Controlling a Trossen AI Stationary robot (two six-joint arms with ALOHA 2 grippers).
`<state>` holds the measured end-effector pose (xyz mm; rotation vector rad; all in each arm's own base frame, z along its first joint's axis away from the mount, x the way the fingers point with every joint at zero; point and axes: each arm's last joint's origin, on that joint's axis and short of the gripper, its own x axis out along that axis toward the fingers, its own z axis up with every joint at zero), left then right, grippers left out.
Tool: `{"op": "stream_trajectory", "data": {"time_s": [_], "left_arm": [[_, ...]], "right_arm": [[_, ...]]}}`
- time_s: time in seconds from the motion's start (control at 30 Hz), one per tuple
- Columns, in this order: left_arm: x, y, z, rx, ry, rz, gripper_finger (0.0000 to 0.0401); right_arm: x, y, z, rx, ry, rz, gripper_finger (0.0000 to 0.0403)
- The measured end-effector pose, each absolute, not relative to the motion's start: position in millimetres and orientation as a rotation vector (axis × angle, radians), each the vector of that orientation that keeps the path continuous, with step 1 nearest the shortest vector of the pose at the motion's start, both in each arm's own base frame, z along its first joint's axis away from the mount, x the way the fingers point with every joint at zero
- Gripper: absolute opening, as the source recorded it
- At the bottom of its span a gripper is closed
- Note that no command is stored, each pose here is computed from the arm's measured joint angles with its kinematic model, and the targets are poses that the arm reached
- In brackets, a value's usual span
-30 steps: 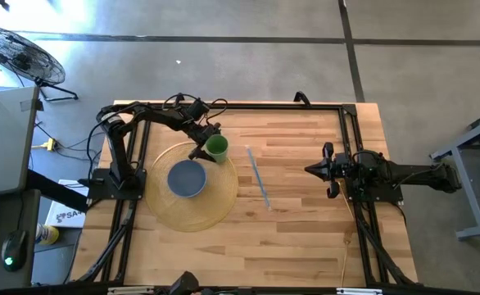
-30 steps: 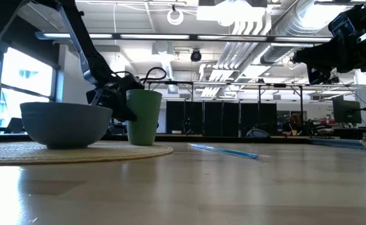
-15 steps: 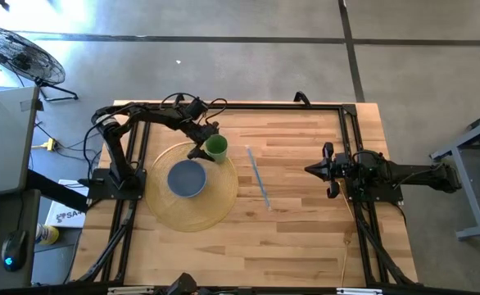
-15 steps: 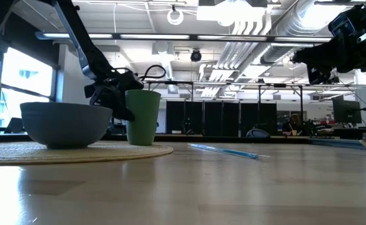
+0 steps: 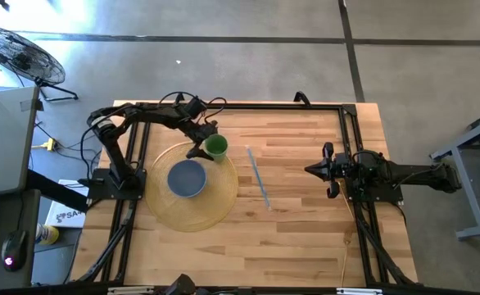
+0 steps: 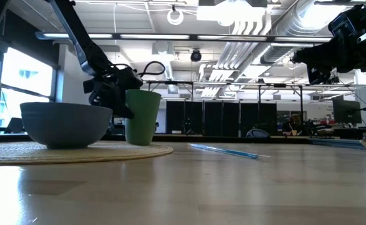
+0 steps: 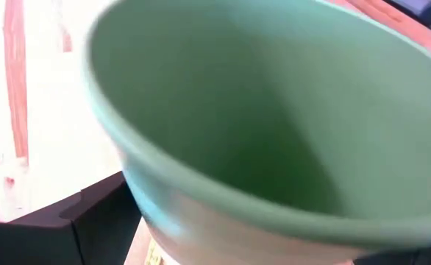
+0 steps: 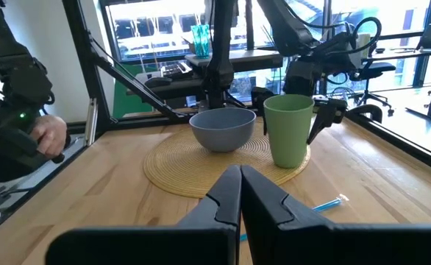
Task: Pick & Place Utensil
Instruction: Put the green cup to the top right of the blue bowl on the brown mat
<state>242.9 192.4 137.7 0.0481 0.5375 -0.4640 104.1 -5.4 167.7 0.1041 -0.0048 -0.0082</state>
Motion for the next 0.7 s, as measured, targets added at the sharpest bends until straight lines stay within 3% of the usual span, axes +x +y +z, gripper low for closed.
{"op": "stream_trajectory", "data": {"time_s": [0.7], "left_arm": [[242.4, 193.1, 136.2, 0.063, 0.585, -0.431, 0.0372]], "right_arm": [[104.1, -5.4, 167.7, 0.104, -0.005, -0.008, 0.0000]]}}
